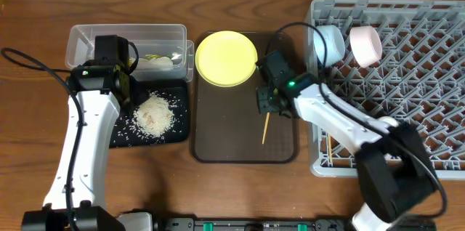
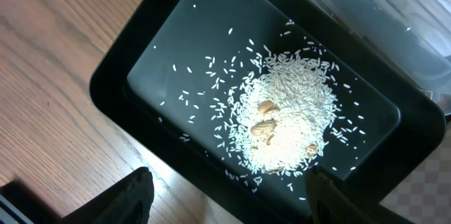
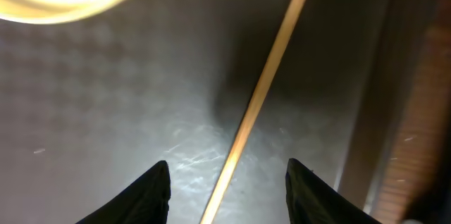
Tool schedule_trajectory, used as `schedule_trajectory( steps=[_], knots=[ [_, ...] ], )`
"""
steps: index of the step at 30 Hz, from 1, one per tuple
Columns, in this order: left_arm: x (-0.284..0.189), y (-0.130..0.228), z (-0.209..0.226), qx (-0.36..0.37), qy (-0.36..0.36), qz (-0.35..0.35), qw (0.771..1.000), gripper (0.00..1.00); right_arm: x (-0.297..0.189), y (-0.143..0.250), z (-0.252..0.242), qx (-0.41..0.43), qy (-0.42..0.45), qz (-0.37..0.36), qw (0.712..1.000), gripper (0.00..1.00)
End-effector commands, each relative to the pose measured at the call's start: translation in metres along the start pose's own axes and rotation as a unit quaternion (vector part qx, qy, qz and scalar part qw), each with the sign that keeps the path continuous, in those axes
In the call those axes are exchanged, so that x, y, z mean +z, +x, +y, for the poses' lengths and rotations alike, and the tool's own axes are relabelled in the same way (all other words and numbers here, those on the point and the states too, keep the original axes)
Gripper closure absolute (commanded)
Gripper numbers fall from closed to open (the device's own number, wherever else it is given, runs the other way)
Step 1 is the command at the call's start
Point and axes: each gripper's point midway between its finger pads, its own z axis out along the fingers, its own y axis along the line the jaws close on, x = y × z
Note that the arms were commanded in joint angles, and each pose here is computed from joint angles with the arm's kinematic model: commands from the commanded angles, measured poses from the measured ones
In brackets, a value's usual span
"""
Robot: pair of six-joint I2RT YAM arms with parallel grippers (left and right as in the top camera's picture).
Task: Sort waste into correct bins and load items into the dishwasher rack
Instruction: 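Return the right gripper to the tray and grasp the second chopstick, then place the second chopstick upright along the rack's left edge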
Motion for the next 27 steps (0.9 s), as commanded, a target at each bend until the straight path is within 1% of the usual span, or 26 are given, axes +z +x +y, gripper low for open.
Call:
schedule_trajectory(
  steps=[1,3,6,7,11,12,15,17,21,24,27],
  knots=[
    [-0.003,-0.003,0.001,0.0,0.001,-0.005,1.0,0.29,0.019,0.008,-0.004,0.035,0.027,0.015,0.999,0.51],
    [-0.003,-0.003,0.001,0.0,0.001,-0.005,1.0,0.29,0.027,0.013,-0.007,0.037,0.038,0.025,0.998,0.57],
    [-0.003,-0.003,0.001,0.0,0.001,-0.005,1.0,0.28,0.035,0.016,-0.013,0.045,0.054,0.029,0.997,0.6],
    [-0.003,-0.003,0.001,0.0,0.001,-0.005,1.0,0.29,0.035,0.016,-0.013,0.045,0.055,0.03,0.997,0.64],
    [-0.003,-0.003,0.001,0.0,0.001,-0.005,1.0,0.29,0.034,0.015,-0.013,0.045,0.054,0.028,0.997,0.97],
    [-0.003,-0.003,0.001,0.0,0.001,-0.005,1.0,0.29,0.034,0.015,-0.013,0.045,0.053,0.028,0.997,0.99],
    [-0.003,-0.003,0.001,0.0,0.001,-0.005,1.0,0.29,0.025,0.009,-0.013,0.049,0.048,0.018,0.997,0.99],
    [-0.003,-0.003,0.001,0.0,0.001,-0.005,1.0,0.28,0.011,-0.001,-0.014,0.057,0.039,0.002,0.998,0.99],
    [-0.003,-0.003,0.001,0.0,0.001,-0.005,1.0,0.28,-0.035,-0.028,-0.02,0.07,0.017,-0.048,0.996,0.99],
    [-0.003,-0.003,0.001,0.0,0.001,-0.005,1.0,0.28,-0.076,-0.046,-0.029,0.049,0.004,-0.096,0.994,0.99],
    [-0.003,-0.003,0.001,0.0,0.001,-0.005,1.0,0.28,-0.112,-0.053,-0.054,0.049,0.019,-0.127,0.99,0.99]
  ],
)
